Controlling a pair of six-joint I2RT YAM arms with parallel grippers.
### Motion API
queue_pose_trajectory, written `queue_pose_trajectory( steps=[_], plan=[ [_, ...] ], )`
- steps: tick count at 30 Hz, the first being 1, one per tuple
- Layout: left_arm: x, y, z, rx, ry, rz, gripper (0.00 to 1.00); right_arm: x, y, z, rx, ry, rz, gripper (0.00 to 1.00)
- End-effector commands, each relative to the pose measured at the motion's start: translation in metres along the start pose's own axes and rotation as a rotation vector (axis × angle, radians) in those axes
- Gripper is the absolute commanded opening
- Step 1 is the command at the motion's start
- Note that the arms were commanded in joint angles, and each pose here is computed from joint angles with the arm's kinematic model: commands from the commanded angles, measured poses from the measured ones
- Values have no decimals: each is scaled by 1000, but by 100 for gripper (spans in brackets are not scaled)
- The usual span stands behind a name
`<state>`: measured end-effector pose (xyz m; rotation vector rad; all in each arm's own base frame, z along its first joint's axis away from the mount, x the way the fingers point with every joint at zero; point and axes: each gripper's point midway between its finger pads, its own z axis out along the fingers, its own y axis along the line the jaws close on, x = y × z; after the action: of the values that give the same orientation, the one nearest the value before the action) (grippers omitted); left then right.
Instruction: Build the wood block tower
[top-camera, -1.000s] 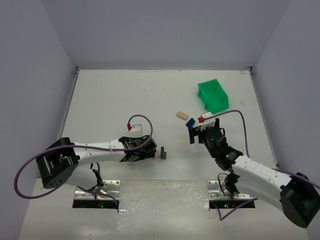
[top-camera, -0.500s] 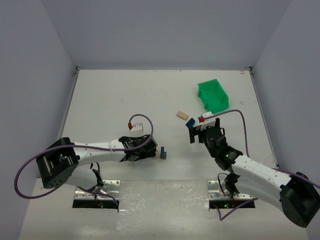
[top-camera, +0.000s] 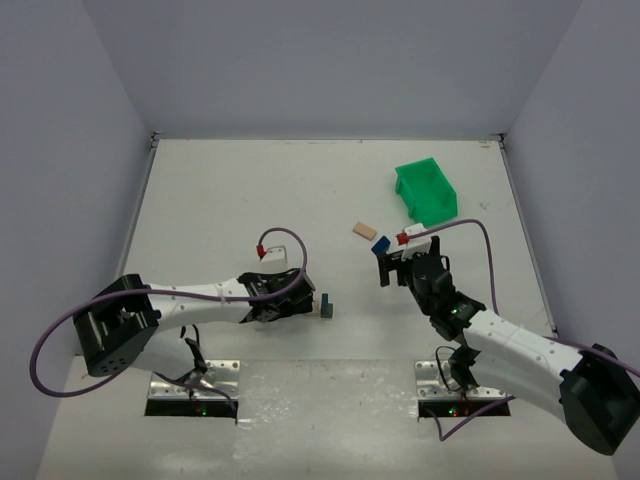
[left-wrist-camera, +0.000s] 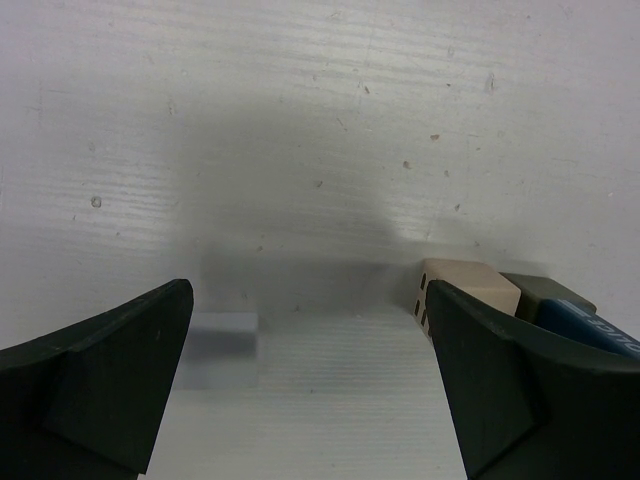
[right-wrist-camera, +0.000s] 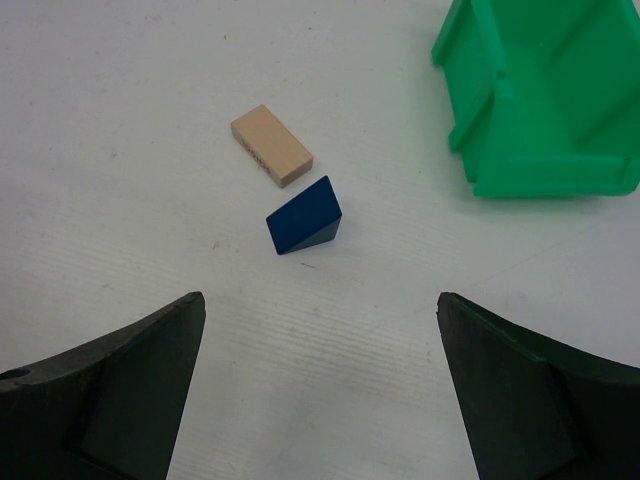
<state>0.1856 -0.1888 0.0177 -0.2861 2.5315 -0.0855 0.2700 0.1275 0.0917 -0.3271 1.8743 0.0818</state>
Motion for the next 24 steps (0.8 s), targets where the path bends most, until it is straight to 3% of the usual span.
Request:
queue_pose_trajectory(
  steps=[1, 14, 24],
  plan=[
    [-8, -7, 3, 21, -25, -12, 100, -27, -2, 3, 20, -64, 36, 99],
    [-14, 1, 1, -29, -45, -34, 100, -26, -2, 3, 18, -59, 31, 99],
    [-15, 45, -24, -193, -44, -148, 100, -26, 0, 4, 13, -57, 32, 99]
  ],
)
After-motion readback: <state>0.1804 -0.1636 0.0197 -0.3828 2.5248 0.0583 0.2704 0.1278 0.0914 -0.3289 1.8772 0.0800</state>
